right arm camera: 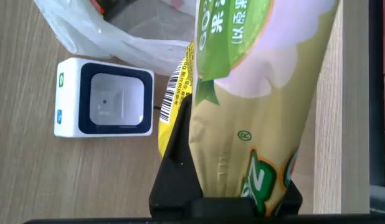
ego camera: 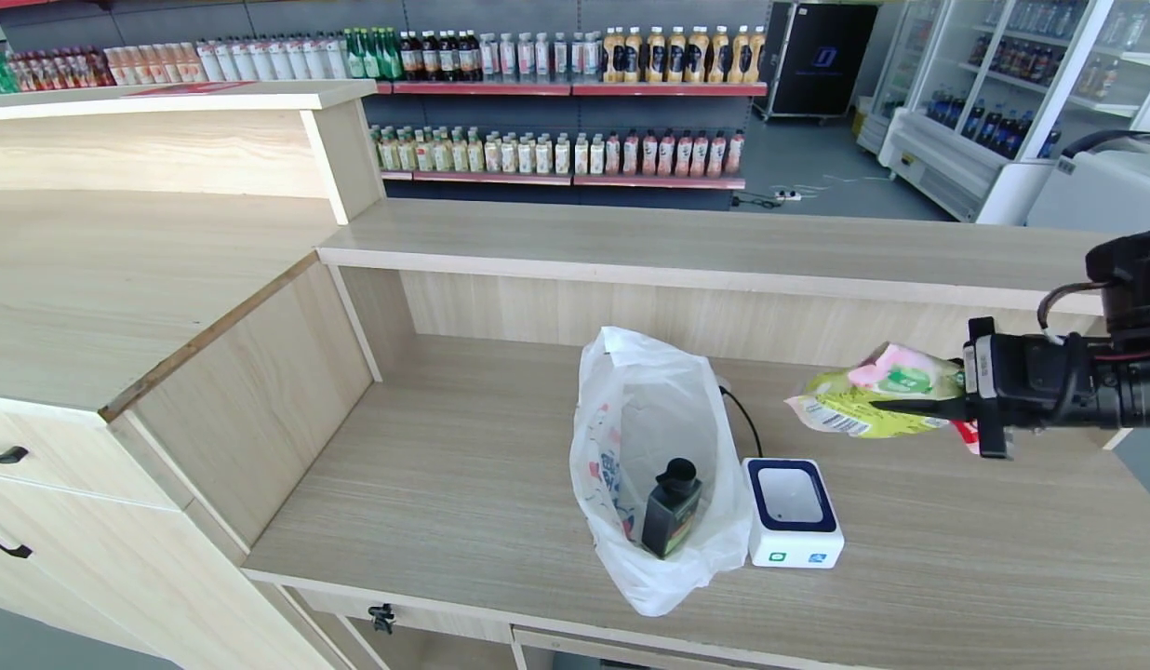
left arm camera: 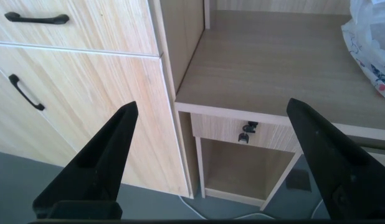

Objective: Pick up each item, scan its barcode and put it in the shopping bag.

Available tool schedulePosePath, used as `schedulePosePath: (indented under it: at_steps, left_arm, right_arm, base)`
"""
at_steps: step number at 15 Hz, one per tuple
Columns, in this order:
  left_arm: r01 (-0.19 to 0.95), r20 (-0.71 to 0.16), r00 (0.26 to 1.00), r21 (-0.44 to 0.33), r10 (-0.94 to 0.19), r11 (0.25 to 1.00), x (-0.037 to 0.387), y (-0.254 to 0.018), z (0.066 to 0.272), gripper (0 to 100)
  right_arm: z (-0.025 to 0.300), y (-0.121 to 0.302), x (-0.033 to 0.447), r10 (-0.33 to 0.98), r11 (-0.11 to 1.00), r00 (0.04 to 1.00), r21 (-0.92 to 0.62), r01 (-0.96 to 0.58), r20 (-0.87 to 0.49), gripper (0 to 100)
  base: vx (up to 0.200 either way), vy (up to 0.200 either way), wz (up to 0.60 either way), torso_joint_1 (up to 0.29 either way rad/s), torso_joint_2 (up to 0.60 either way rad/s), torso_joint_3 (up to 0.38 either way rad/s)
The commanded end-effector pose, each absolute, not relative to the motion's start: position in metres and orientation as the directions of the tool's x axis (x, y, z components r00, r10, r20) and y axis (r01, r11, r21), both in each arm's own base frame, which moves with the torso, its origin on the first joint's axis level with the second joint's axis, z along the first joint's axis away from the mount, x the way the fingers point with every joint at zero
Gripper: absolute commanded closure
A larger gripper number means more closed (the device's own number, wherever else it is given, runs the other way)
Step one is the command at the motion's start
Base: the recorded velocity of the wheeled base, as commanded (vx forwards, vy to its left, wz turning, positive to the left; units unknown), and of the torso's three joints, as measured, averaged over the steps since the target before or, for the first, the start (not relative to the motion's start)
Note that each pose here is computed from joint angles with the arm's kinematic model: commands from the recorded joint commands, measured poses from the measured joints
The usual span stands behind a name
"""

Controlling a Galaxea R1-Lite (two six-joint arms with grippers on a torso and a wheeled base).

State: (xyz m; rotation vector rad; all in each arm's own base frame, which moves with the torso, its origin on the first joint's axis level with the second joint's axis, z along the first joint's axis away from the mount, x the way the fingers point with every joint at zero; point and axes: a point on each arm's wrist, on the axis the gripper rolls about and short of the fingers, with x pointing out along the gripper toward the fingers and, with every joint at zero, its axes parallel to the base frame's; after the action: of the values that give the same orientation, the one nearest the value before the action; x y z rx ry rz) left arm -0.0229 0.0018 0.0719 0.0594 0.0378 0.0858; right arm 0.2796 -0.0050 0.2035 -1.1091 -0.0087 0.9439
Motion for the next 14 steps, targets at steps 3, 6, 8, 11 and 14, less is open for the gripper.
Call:
schedulePosePath:
  at_steps: [3, 6, 8, 11, 14]
  left_arm:
    - [-0.085, -0.035, 0.996, 0.061, 0.087, 0.994, -0.023, 0.002, 0.072, 0]
    - [-0.085, -0.035, 0.996, 0.061, 0.087, 0.994, -0.023, 0.002, 0.072, 0]
    - [-0.085, -0.035, 0.996, 0.061, 0.087, 0.994, -0.023, 0.002, 0.072, 0]
    - [-0.085, -0.035, 0.996, 0.061, 0.087, 0.994, -0.023, 0.002, 0.072, 0]
    - [-0.085, -0.035, 0.996, 0.061, 0.087, 0.994, -0.023, 0.002, 0.072, 0]
  right_arm:
    - [0.266, -0.006, 0.197, 0.421, 0.681, 0.852, -0.512, -0.524, -0.312, 100]
    - [0.246, -0.004, 0.172, 0.248, 0.833, 0.862, -0.357, -0.423, -0.442, 100]
    - [0.244, -0.004, 0.166, 0.171, 0.855, 0.857, -0.359, -0.374, -0.486, 100]
    - [0.25, -0.003, 0.174, 0.151, 0.865, 0.901, -0.388, -0.319, -0.406, 100]
    - [0.249, 0.001, 0.197, 0.178, 0.915, 0.921, -0.286, -0.284, -0.346, 100]
  base:
    - [0.0, 0.0, 0.0, 0.0, 0.0, 0.0]
    - [0.0, 0.0, 0.0, 0.0, 0.0, 0.0]
    - [0.0, 0.0, 0.0, 0.0, 0.0, 0.0]
    - [0.0, 0.0, 0.4, 0.002, 0.0, 0.003]
    - [0.0, 0.0, 0.6, 0.006, 0.0, 0.001]
